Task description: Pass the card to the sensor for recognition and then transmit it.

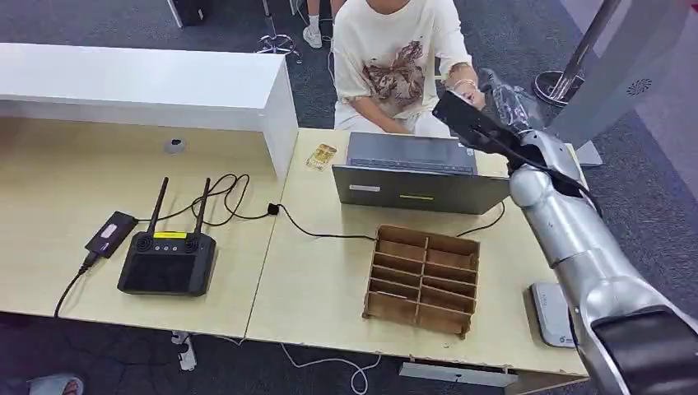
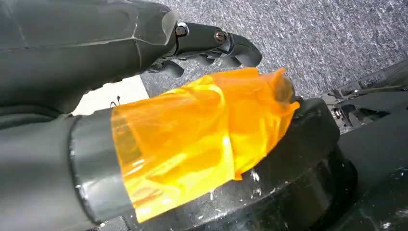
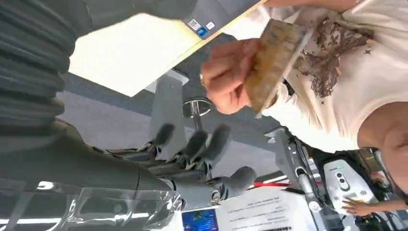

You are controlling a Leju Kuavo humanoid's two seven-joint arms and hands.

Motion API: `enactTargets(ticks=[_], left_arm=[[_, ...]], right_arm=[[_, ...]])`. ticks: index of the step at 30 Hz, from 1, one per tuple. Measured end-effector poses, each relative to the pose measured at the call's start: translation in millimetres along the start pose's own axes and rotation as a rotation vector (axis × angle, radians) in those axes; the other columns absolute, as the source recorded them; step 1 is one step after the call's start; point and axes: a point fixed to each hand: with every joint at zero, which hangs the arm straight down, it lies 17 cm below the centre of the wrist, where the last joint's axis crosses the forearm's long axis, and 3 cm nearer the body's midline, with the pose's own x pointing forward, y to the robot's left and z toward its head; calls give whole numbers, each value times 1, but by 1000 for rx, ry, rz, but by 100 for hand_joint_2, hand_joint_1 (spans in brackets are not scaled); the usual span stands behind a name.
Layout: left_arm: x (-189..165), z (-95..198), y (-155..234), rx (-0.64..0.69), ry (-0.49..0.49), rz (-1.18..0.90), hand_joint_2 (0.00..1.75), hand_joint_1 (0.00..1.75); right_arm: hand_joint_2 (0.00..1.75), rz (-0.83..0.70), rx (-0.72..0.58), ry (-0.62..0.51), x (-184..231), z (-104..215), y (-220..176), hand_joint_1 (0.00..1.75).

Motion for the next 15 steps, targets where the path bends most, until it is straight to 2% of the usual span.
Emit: enactTargets(ticks=[15], left_arm=[[0, 0, 0, 0, 0, 0, 0, 0]], right_arm=[[175, -12, -38, -5, -2, 0, -9, 0]])
